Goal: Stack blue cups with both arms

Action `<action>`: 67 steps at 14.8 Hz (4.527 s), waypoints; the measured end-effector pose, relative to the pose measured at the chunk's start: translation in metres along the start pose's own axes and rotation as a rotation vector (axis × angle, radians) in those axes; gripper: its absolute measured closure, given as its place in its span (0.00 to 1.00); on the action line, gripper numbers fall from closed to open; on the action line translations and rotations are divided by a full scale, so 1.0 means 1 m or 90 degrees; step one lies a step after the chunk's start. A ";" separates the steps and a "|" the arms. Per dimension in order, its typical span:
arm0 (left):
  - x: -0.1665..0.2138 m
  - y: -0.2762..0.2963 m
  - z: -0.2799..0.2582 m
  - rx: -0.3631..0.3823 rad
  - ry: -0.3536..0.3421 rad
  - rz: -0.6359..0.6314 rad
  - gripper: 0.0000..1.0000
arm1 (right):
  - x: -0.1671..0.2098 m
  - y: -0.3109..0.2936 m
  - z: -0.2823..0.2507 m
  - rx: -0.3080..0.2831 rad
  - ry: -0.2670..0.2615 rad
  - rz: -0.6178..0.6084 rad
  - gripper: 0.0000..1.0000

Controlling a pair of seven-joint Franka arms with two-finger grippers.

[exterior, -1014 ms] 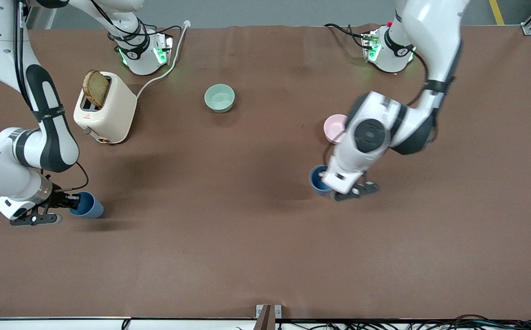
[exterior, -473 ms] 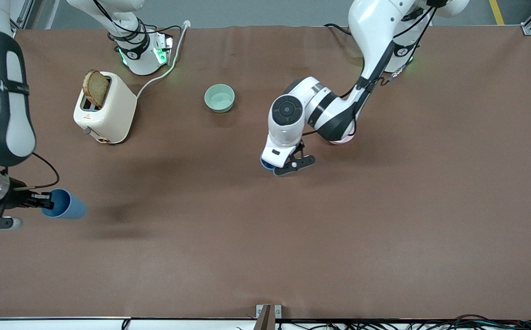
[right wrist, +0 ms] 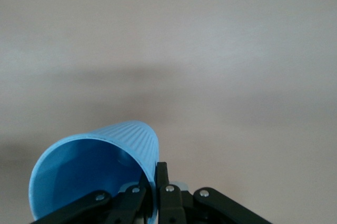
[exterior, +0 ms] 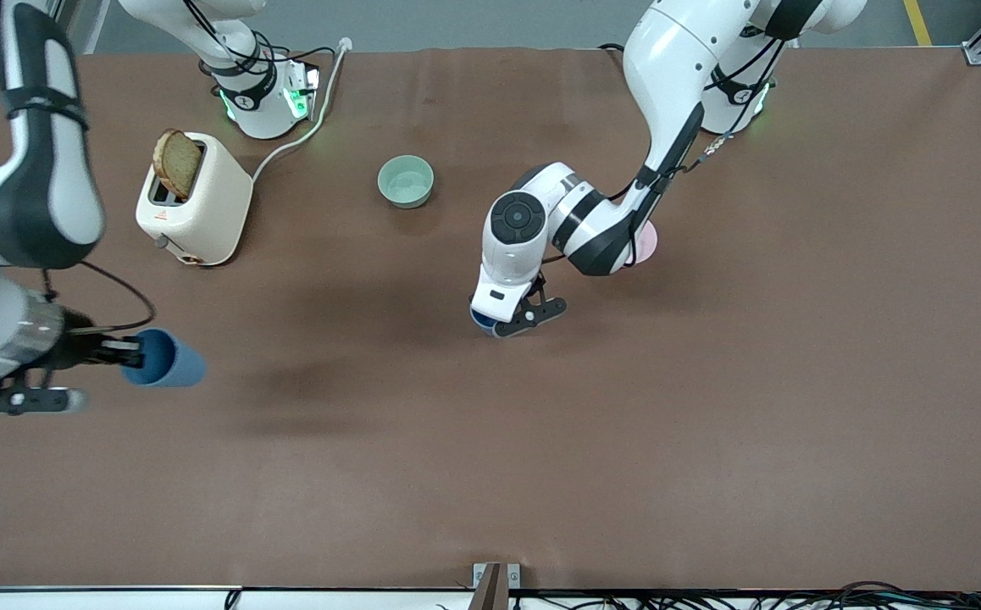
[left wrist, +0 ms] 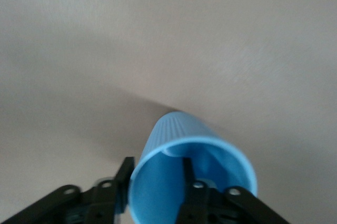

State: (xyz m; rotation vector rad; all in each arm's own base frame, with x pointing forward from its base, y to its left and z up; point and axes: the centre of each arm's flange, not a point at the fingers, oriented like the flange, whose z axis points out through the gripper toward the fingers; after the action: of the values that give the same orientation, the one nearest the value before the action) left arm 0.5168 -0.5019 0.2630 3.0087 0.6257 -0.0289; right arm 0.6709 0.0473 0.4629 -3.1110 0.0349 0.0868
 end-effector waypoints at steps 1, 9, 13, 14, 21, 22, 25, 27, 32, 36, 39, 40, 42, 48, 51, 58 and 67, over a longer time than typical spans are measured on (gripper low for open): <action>0.009 0.000 -0.016 -0.009 0.007 -0.007 0.42 | -0.003 -0.028 0.001 -0.001 -0.002 0.004 0.95; 0.152 -0.139 -0.260 0.051 0.059 0.026 0.00 | -0.063 -0.233 0.001 0.025 -0.009 0.077 0.95; 0.185 -0.226 -0.333 0.073 0.049 0.067 0.00 | -0.117 -0.344 0.004 0.045 0.022 0.091 0.95; 0.188 -0.243 -0.349 0.076 0.048 0.077 0.00 | -0.127 -0.361 0.009 0.045 0.022 0.091 0.95; 0.195 -0.344 -0.436 0.075 0.071 0.165 0.00 | -0.139 -0.412 0.075 0.039 0.024 0.097 0.95; 0.199 -0.358 -0.441 0.075 0.069 0.187 0.00 | -0.138 -0.415 0.084 0.039 0.025 0.095 0.95; 0.206 -0.385 -0.448 0.072 0.058 0.238 0.00 | -0.140 -0.422 0.097 0.035 0.023 0.090 0.95; 0.205 -0.388 -0.448 0.073 0.050 0.249 0.00 | -0.144 -0.426 0.099 0.033 0.022 0.085 0.95; 0.198 -0.388 -0.440 0.079 0.032 0.270 0.00 | -0.147 -0.435 0.108 0.037 0.028 0.078 0.95; 0.188 -0.389 -0.441 0.067 0.027 0.272 0.00 | -0.144 -0.434 0.116 0.035 0.029 0.081 0.95; 0.184 -0.387 -0.441 0.061 0.024 0.276 0.00 | -0.143 -0.434 0.116 0.034 0.030 0.080 0.95; 0.181 -0.385 -0.440 0.061 0.023 0.279 0.00 | -0.143 -0.434 0.117 0.033 0.030 0.080 0.95; 0.176 -0.383 -0.441 0.062 0.024 0.283 0.00 | -0.143 -0.434 0.117 0.032 0.031 0.079 0.95; 0.171 -0.383 -0.442 0.059 0.017 0.284 0.00 | -0.143 -0.433 0.124 0.020 0.029 0.077 0.95; 0.171 -0.383 -0.442 0.059 0.016 0.284 0.00 | -0.143 -0.432 0.126 0.016 0.030 0.075 0.95; 0.170 -0.385 -0.440 0.063 0.003 0.283 0.00 | -0.148 -0.438 0.139 0.006 0.024 0.067 0.95; 0.170 -0.386 -0.440 0.063 0.003 0.290 0.00 | -0.146 -0.438 0.149 -0.001 0.022 0.067 0.85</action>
State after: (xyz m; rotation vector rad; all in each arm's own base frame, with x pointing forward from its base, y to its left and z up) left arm 0.5209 -0.0496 0.6722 3.1665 -0.0742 -0.0297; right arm 0.5267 0.4923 0.3352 -3.1106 0.2005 0.0361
